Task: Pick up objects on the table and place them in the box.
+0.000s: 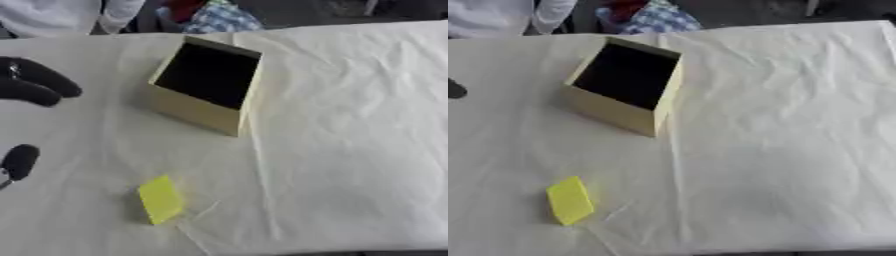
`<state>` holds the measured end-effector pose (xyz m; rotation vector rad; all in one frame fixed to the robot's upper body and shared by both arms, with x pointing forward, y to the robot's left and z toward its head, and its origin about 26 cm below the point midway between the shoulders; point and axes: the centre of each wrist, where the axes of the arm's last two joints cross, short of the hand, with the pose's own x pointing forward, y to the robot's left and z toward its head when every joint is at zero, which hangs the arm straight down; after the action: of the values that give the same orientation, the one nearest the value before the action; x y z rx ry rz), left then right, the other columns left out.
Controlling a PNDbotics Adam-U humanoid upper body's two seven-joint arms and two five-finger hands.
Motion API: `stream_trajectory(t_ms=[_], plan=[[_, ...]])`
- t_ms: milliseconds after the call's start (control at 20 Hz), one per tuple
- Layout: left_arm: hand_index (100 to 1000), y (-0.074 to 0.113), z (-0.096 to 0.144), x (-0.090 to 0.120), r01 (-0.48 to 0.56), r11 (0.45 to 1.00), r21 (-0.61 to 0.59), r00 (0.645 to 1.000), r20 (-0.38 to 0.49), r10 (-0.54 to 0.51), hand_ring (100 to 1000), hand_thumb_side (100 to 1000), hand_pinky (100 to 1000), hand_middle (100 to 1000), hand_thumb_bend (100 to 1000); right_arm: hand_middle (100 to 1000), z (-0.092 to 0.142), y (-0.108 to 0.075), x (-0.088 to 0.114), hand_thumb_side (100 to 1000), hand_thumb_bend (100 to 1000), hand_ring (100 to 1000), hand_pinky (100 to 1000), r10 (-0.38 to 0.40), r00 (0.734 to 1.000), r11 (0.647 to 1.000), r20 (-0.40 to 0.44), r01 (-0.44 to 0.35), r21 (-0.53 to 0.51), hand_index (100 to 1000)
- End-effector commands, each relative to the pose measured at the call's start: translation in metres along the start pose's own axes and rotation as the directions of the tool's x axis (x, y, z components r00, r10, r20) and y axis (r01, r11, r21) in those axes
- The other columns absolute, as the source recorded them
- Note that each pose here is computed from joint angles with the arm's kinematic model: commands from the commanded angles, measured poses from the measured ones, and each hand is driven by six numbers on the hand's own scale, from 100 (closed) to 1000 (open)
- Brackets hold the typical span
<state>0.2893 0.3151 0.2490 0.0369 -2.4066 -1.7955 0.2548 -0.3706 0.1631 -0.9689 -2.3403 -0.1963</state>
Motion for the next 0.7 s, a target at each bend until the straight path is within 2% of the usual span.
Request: stream_trajectory(t_ms=[50, 450, 550, 700], plan=[[910, 0.01, -0.006, 0.003, 0.102, 0.973, -0.206, 0.99, 0.119, -0.079, 812, 248, 735, 813, 100, 518, -0.008, -0.003, 0.005, 871, 100, 675, 595, 0.003, 0.999, 1.0, 0.034, -0.004, 0.014, 696], [888, 0.013, -0.02, 0.002, 0.153, 0.928, -0.34, 0.986, 0.11, -0.123, 853, 245, 790, 843, 100, 517, -0.008, -0.002, 0.005, 871, 100, 675, 595, -0.002, 0.999, 1.0, 0.034, 0.002, 0.021, 696], [890, 0.013, -0.024, 0.002, 0.164, 0.917, -0.363, 0.985, 0.116, -0.131, 859, 293, 796, 850, 100, 517, -0.008, -0.002, 0.005, 870, 100, 675, 595, -0.004, 0.999, 1.0, 0.035, 0.003, 0.023, 696], [915, 0.013, -0.03, 0.002, 0.185, 0.9, -0.396, 0.981, 0.13, -0.145, 877, 319, 815, 870, 100, 517, -0.008, -0.002, 0.006, 870, 100, 675, 595, -0.005, 0.999, 1.0, 0.036, 0.004, 0.026, 696]])
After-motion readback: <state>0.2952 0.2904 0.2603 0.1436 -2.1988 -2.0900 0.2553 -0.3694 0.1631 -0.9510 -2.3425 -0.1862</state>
